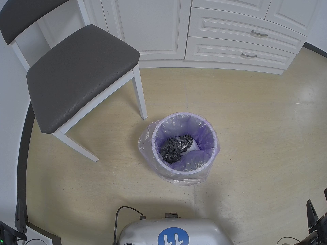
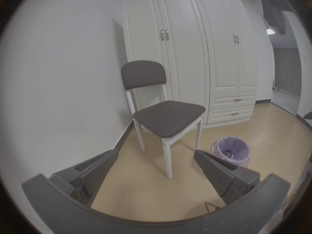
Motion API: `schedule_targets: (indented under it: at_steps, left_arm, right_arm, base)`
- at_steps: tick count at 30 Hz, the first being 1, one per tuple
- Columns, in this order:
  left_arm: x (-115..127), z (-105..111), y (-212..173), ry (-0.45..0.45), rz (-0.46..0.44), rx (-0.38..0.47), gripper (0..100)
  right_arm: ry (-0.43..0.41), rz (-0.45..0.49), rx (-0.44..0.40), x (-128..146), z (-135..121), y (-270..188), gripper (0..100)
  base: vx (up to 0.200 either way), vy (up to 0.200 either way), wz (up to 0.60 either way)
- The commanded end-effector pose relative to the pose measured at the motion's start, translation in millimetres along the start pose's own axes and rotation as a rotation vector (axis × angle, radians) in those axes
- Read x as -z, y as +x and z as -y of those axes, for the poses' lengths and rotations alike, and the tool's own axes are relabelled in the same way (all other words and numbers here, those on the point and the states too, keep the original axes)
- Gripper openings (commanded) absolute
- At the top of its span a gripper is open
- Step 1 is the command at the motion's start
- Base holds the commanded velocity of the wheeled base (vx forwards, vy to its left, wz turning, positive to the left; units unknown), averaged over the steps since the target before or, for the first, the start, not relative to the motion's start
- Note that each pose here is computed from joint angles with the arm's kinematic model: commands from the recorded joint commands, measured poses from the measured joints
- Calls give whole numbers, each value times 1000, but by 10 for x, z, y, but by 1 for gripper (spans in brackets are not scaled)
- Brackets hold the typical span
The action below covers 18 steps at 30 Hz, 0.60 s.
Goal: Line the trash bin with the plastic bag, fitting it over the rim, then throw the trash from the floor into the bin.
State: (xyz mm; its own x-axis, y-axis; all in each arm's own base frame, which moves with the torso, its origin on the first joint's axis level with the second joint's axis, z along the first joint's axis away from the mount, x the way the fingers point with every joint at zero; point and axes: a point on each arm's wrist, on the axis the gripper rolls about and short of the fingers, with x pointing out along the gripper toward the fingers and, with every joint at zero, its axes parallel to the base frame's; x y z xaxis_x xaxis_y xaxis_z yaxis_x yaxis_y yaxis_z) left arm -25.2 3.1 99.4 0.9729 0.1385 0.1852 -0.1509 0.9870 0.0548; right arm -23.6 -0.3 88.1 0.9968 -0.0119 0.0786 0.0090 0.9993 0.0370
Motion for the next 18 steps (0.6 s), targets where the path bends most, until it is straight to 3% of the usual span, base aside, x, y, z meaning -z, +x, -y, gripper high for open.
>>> schedule_targets:
  at_steps: [1,14,18]
  left_arm:
    - [103,7,-7,18,-57,4,100]
    - [164,10,-14,15,-119,4,100]
    - [164,-1,-13,10,-123,-48,100]
  right_arm:
    - [-4,-7,-7,52,0,1,100]
    - [-9,-6,-39,51,-7,1,100]
    - [2,7,32,39,9,1,100]
  base:
    - [0,0,0]
    - [0,0,0]
    - [0,0,0]
